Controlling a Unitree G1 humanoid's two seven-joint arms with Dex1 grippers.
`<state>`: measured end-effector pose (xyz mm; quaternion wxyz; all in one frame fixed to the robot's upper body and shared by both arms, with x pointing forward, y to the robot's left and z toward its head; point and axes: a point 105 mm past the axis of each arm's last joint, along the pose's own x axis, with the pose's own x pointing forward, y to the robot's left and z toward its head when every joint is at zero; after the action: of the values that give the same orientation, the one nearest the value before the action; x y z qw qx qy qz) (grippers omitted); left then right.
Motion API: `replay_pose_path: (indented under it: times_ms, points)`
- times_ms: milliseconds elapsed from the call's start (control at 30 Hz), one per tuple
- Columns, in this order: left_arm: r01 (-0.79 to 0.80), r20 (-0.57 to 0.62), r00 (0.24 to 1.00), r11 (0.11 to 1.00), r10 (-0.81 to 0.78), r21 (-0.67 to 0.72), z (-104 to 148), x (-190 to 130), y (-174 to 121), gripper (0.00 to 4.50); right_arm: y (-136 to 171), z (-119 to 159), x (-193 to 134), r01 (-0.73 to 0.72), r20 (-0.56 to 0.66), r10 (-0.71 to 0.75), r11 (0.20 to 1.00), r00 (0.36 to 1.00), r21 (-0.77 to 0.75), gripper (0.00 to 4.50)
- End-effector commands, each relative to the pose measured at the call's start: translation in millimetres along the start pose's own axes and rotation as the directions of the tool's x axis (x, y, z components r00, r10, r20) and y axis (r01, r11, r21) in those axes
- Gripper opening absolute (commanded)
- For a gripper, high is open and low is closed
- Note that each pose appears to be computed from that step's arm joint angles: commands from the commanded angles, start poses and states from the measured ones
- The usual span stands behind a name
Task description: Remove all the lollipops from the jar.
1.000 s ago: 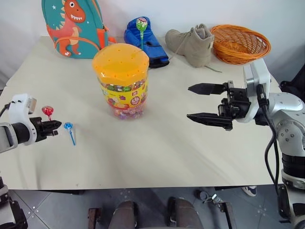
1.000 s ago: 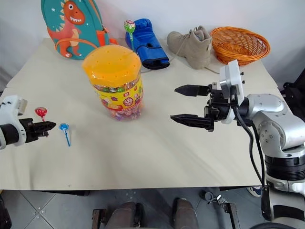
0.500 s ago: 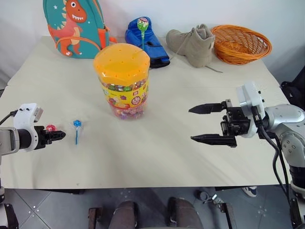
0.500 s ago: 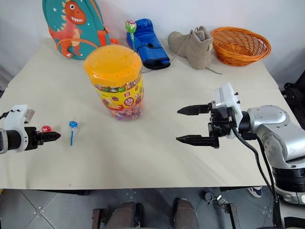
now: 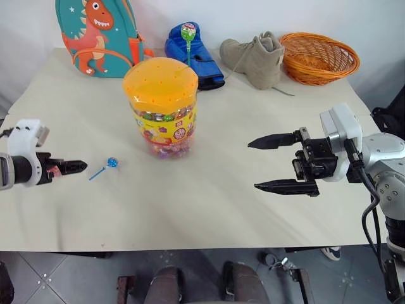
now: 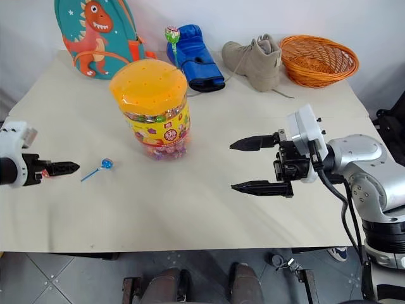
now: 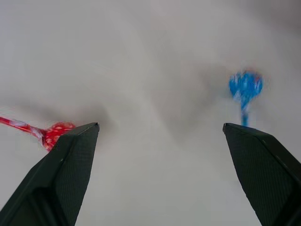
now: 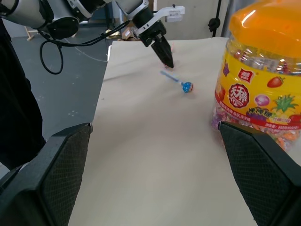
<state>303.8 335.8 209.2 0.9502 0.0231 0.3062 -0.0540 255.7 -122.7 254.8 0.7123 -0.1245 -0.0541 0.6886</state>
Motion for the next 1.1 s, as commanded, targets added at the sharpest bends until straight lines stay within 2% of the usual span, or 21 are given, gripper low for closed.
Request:
replay_pose_path:
  times_ms: [33, 100, 167, 200, 267, 333, 433, 633, 800, 933, 1000, 1100]
  points:
    - [0.048, 0.238, 0.967, 0.985, -0.088, 0.168, 53.1, -26.8, -10.1, 4.48, -12.2, 17.2, -2.9, 0.081, 0.031, -0.079, 0.994, 0.996, -0.070, 4.50]
    - [0.110, 0.371, 0.905, 0.956, -0.209, 0.272, 77.5, -37.7, -24.7, 4.48, -20.5, 25.0, -3.6, 0.125, 0.058, -0.120, 0.989, 0.991, -0.078, 4.50]
    - [0.146, 0.415, 0.863, 0.929, -0.288, 0.340, 87.5, -42.4, -31.3, 4.48, -27.9, 32.9, -3.0, 0.163, 0.082, -0.157, 0.984, 0.984, -0.077, 4.50]
    - [0.174, 0.462, 0.809, 0.900, -0.362, 0.401, 96.4, -46.9, -39.2, 4.48, -32.2, 38.2, -2.1, 0.184, 0.096, -0.176, 0.980, 0.980, -0.080, 4.50]
    - [0.219, 0.483, 0.741, 0.848, -0.466, 0.483, 105.4, -52.0, -50.2, 4.48, -40.2, 46.5, -0.1, 0.230, 0.114, -0.218, 0.968, 0.969, -0.100, 4.50]
    - [0.242, 0.532, 0.632, 0.796, -0.564, 0.555, 117.2, -59.6, -60.6, 4.48, -46.8, 53.7, 2.4, 0.260, 0.131, -0.245, 0.958, 0.961, -0.119, 4.50]
    - [0.276, 0.549, 0.480, 0.711, -0.685, 0.646, 126.5, -67.7, -74.1, 4.48, -64.6, 62.3, 7.7, 0.327, 0.135, -0.312, 0.939, 0.940, -0.107, 4.50]
    - [0.368, 0.493, 0.189, 0.526, -0.849, 0.767, 130.2, -85.2, -93.1, 4.48, -92.2, 73.7, 18.2, 0.400, 0.165, -0.385, 0.914, 0.908, -0.070, 4.50]
    - [0.400, 0.454, 0.148, 0.473, -0.878, 0.785, 127.0, -90.2, -89.7, 4.48, -105.0, 69.8, 27.7, 0.407, 0.124, -0.402, 0.913, 0.907, -0.015, 4.50]
    - [0.409, 0.433, 0.206, 0.479, -0.877, 0.776, 123.0, -89.0, -82.4, 4.48, -121.5, 64.1, 41.1, 0.421, 0.079, -0.424, 0.905, 0.902, 0.053, 4.50]
    - [0.405, 0.433, 0.267, 0.508, -0.861, 0.760, 120.4, -85.5, -76.4, 4.48, -128.7, 62.0, 47.5, 0.421, 0.069, -0.425, 0.904, 0.902, 0.075, 4.50]
    - [0.402, 0.435, 0.313, 0.533, -0.844, 0.745, 115.7, -85.1, -68.6, 4.48, -136.8, 63.4, 56.2, 0.415, 0.076, -0.422, 0.905, 0.903, 0.092, 4.50]
